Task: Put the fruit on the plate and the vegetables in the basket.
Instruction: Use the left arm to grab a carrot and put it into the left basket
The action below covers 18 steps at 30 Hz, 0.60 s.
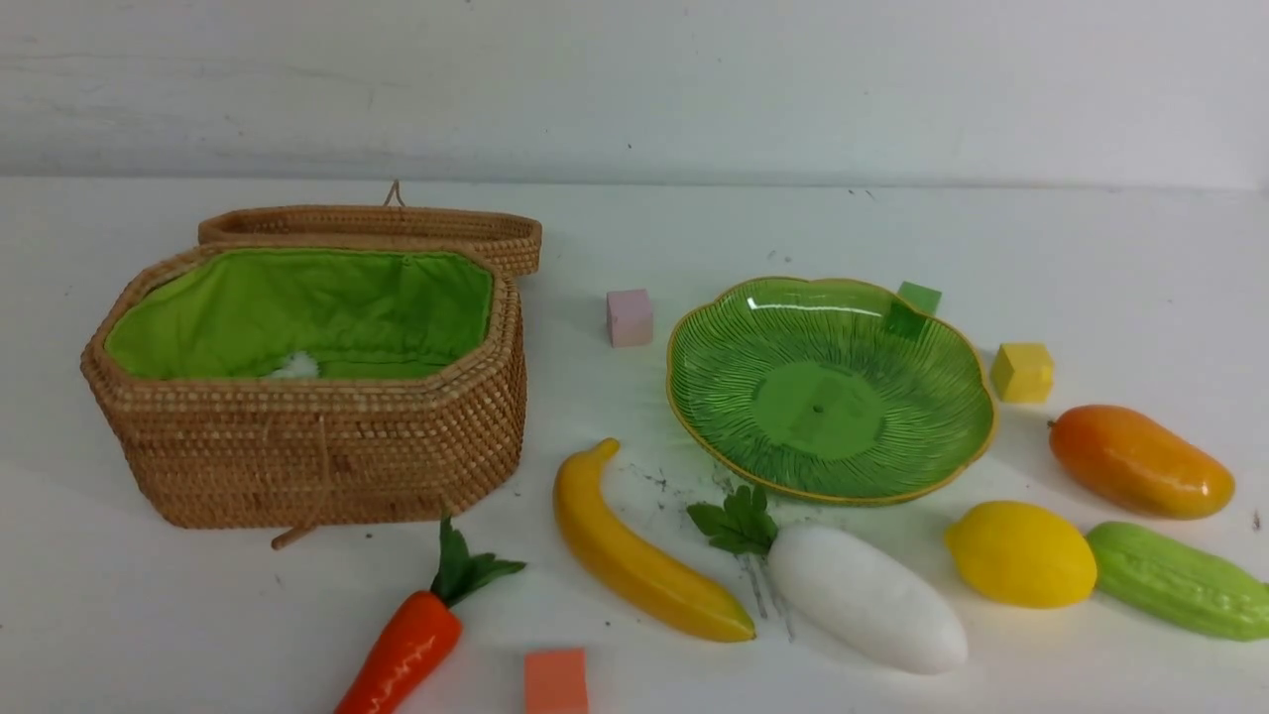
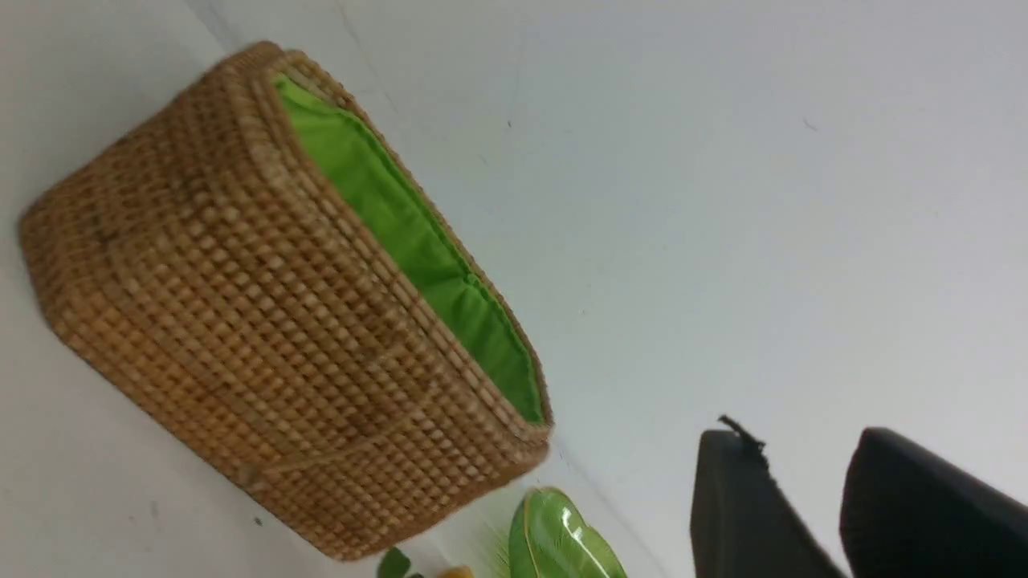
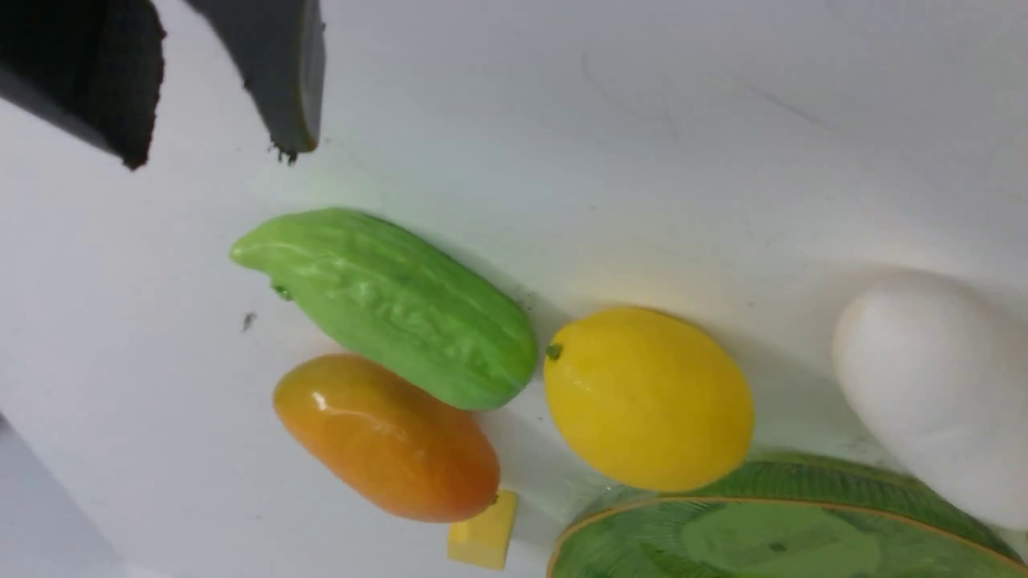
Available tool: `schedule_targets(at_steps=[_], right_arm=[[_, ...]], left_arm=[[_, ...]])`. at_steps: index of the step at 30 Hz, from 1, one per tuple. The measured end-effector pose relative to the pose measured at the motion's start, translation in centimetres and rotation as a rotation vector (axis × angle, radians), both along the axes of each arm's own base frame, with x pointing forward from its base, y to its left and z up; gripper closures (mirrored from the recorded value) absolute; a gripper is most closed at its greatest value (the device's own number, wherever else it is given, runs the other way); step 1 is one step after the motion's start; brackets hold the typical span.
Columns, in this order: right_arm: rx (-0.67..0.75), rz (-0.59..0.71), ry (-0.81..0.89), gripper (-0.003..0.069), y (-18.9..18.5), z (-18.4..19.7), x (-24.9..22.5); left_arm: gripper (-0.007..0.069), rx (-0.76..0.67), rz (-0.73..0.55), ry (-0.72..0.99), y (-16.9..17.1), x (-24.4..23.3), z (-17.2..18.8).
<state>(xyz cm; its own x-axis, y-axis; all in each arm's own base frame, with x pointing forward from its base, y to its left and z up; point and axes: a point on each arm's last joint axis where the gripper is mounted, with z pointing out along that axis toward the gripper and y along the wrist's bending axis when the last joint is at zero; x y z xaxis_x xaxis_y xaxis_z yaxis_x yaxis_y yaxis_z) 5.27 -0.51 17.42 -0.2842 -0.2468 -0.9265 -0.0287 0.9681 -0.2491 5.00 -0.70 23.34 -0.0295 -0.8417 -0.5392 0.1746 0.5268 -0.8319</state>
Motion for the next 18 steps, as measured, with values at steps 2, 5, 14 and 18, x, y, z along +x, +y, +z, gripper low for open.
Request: schedule_targets(at_steps=[2,5,14,18], right_arm=[[0.045,-0.001,-0.027,0.0418,0.1,0.1,0.1],[0.271,-0.012,-0.086,0.0418,0.5,0.5,0.2],[0.831,-0.043,-0.236,0.0418,0.9,2.1,0.4],[0.872,-0.028,-0.313,0.0418,0.7,2.8,0.4]], left_arm=[[0.0547,0.061,-0.038,-0.004,-0.4,-0.6,2.0],[0.0638,0.201,-0.095,0.052,-0.9,-0.9,4.6],[0.0638,0.512,-0.269,0.346,-2.3,2.7,9.9],[0.0638,0.540,-0.299,0.429,-2.5,4.9,9.4]])
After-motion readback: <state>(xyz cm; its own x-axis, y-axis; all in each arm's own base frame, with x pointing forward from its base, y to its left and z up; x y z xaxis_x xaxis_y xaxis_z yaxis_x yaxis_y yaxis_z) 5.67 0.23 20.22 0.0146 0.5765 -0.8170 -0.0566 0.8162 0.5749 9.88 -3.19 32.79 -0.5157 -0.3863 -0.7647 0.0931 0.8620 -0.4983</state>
